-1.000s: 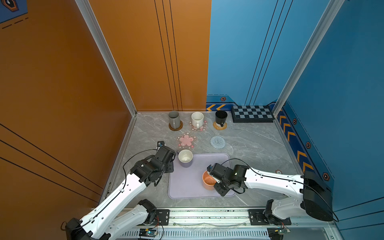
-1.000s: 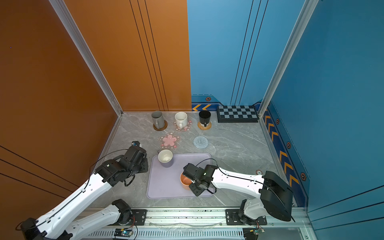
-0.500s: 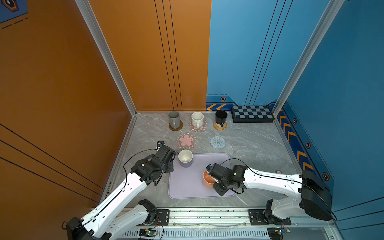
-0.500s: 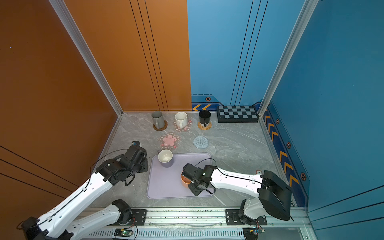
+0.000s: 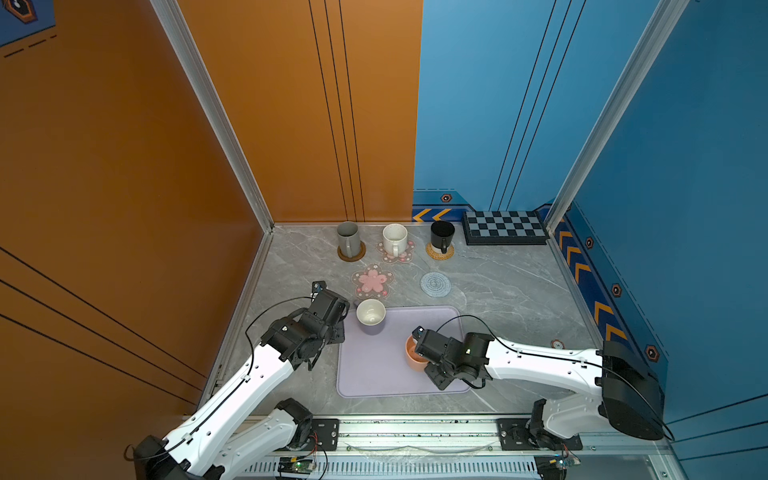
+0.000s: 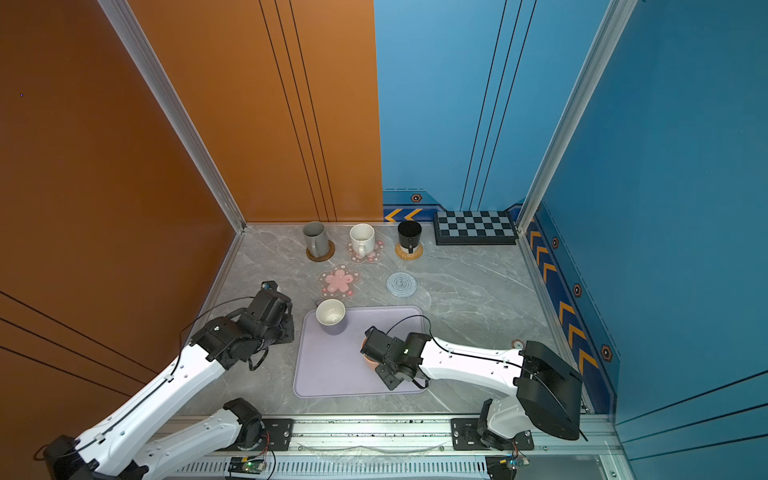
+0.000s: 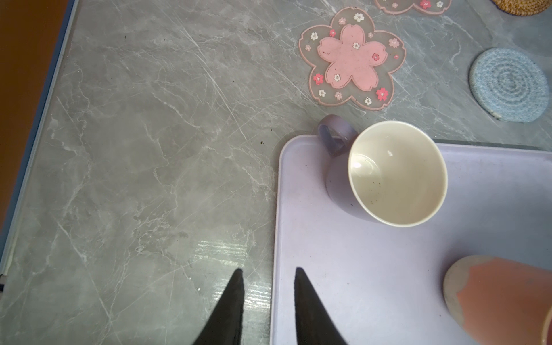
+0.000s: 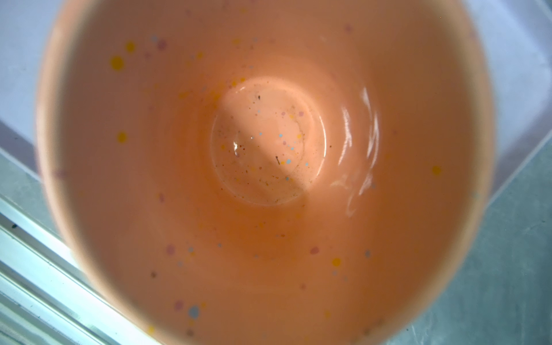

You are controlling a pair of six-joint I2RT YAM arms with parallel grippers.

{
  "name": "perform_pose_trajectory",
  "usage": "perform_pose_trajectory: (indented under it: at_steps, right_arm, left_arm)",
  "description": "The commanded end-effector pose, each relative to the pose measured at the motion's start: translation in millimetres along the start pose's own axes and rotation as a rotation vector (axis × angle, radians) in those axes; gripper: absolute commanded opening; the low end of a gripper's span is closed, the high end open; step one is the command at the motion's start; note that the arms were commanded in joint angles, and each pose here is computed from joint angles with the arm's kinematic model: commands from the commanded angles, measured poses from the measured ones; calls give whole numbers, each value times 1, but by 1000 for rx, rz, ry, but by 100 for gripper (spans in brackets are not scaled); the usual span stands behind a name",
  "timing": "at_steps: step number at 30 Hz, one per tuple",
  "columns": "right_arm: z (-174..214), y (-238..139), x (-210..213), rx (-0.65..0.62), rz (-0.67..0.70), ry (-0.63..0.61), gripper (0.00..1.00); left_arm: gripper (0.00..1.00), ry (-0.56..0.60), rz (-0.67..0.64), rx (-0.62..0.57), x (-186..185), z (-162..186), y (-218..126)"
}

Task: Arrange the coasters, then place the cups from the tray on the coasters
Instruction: 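Carry the orange mug toward the light blue woven coaster with the right gripper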

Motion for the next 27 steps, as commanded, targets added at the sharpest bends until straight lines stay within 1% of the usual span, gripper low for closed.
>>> perform_pose_trajectory:
  at_steps: [1,7,17,27]
  right_arm:
    - [-16,-24,-18,-134,59,71,0]
    - [-25,-44,-44,-177,70,90,0]
    - [-33,-52,-79,-184,86,130,0]
    - [-54,-56,-100,-195,86,154,0]
  left_arm:
    - [29,21,-33,18,2,0,4]
    - [28,40,-47,43,-2,-5,11]
    - [27,56,-67,70,-9,-12,18]
    - [27,42,-63,19,-4,-18,7]
Point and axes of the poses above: each gripper's point midway between its finger pads, its own y axis out along the fingers, its own x axis along the line the jaws close on, z = x × y, the point moved 10 cm from there along -y, back along the fingers, and after that the axes turned 2 degrees about y, right-handed, at the moved point
